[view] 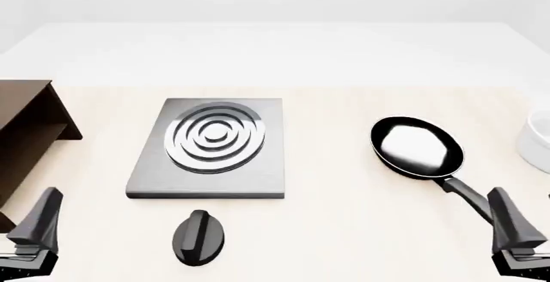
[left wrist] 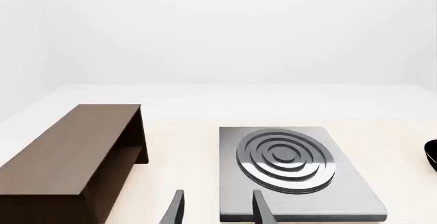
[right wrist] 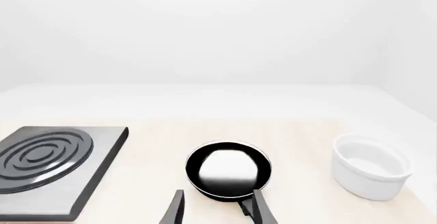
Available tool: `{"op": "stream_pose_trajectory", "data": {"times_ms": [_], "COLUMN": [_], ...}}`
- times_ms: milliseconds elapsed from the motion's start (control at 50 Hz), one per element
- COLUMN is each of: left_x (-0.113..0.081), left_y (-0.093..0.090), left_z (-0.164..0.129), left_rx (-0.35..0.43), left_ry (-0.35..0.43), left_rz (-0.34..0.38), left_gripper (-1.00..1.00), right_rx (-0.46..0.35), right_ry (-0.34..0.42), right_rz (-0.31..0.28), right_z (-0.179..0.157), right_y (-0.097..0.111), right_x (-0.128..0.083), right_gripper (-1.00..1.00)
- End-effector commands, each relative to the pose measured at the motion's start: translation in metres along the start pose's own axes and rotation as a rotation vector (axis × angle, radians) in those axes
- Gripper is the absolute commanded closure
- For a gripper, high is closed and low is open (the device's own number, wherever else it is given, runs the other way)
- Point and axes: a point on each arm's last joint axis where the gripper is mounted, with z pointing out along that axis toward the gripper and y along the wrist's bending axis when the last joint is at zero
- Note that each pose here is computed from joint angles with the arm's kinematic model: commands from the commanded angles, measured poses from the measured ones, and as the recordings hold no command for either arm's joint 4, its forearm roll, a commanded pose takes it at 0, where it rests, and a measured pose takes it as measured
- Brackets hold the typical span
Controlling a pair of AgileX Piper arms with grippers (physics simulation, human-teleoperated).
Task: Turn on the stove and put the frying pan on it.
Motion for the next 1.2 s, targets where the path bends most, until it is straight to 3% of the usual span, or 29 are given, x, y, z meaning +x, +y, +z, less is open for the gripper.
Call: {"op": "stream_pose_trajectory", "data": {"times_ms": [20,320,480,640,840,940,960,1080,1200], "left_x": [-0.001,-0.002,-0.017,-0.029,-0.033,-0.033,-0.032,-0.036,-0.042], "left_y": [0.000,-0.001,-0.003,-0.007,-0.009,-0.009,-0.011,-0.012,-0.015], "left_z": [0.000,0.000,0.001,0.005,0.006,0.005,0.002,-0.003,-0.004], "left_rx": [0.002,0.012,0.046,0.124,0.149,0.149,0.189,0.216,0.291], "left_ry": [0.002,-0.008,0.033,0.109,0.227,0.234,0.293,0.328,0.378], "left_rz": [-0.002,0.008,-0.023,-0.031,-0.061,-0.060,-0.057,-0.062,-0.055], "left_gripper": [-1.00,-1.00,-1.00,-1.00,-1.00,-1.00,-1.00,-1.00,-1.00], "right_rx": [-0.003,0.001,0.001,0.000,0.000,0.000,0.000,-0.001,0.001], "right_ry": [0.003,0.000,0.008,0.012,0.024,0.025,0.028,0.031,0.033], "right_rz": [-0.007,-0.001,0.007,0.015,0.034,0.035,0.039,0.042,0.044], "right_z": [0.001,0.001,0.001,0.001,0.005,0.006,0.007,0.007,0.008], "right_y": [0.000,0.000,0.000,0.000,0.000,0.000,0.000,0.000,0.000], "right_x": [-0.001,-0.001,0.000,0.000,0.001,0.001,0.001,0.001,0.001], "right_gripper": [-1.00,-1.00,-1.00,-1.00,-1.00,-1.00,-1.00,-1.00,-1.00]}}
